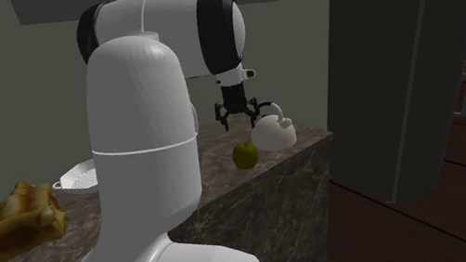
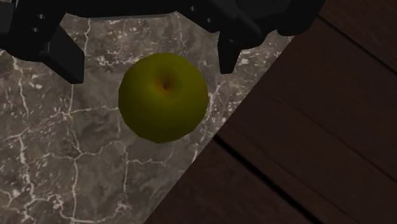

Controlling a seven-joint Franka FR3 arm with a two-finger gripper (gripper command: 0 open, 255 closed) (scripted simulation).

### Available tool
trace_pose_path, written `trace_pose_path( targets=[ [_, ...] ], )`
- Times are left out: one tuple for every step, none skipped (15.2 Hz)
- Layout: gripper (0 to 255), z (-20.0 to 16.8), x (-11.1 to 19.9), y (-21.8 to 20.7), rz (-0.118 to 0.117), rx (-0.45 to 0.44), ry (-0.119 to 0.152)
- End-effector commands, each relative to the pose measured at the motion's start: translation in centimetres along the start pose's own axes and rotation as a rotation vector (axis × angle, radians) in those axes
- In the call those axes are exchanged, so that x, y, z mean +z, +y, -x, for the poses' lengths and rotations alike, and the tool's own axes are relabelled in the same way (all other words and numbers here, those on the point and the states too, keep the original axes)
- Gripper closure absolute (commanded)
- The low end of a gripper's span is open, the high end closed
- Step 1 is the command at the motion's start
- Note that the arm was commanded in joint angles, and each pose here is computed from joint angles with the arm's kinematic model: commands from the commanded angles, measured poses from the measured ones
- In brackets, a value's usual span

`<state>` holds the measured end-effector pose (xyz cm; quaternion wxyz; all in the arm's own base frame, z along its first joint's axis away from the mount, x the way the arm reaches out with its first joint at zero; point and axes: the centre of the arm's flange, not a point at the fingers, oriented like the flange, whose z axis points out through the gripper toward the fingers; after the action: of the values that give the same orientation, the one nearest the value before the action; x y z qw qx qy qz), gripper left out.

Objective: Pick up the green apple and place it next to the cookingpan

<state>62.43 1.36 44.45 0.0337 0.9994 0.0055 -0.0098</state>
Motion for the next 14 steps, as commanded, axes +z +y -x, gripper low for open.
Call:
trace_pose_path(
  targets=[
    [0,-1.2,1.2,0.0,0.004,0.004,0.001],
    [0,-1.2,1.8,0.0,0.004,0.004,0.001],
    [0,-1.2,2.3,0.0,0.004,0.004,0.001],
    [0,-1.2,2.8,0.0,0.004,0.004,0.001],
    [0,-1.2,3.4,0.0,0.004,0.004,0.001],
    [0,-1.2,3.9,0.0,0.004,0.004,0.001],
    [0,-1.2,4.4,0.0,0.004,0.004,0.001],
    [0,-1.2,4.7,0.0,0.004,0.004,0.001],
    [0,-1.2,4.7,0.0,0.004,0.004,0.001],
    [0,-1.2,4.7,0.0,0.004,0.004,0.001],
    [0,-1.2,4.7,0.0,0.004,0.004,0.001],
    [0,-1.2,4.7,0.0,0.004,0.004,0.001],
    [0,-1.2,4.7,0.0,0.004,0.004,0.001],
    [0,-1.2,4.7,0.0,0.004,0.004,0.001]
  ],
)
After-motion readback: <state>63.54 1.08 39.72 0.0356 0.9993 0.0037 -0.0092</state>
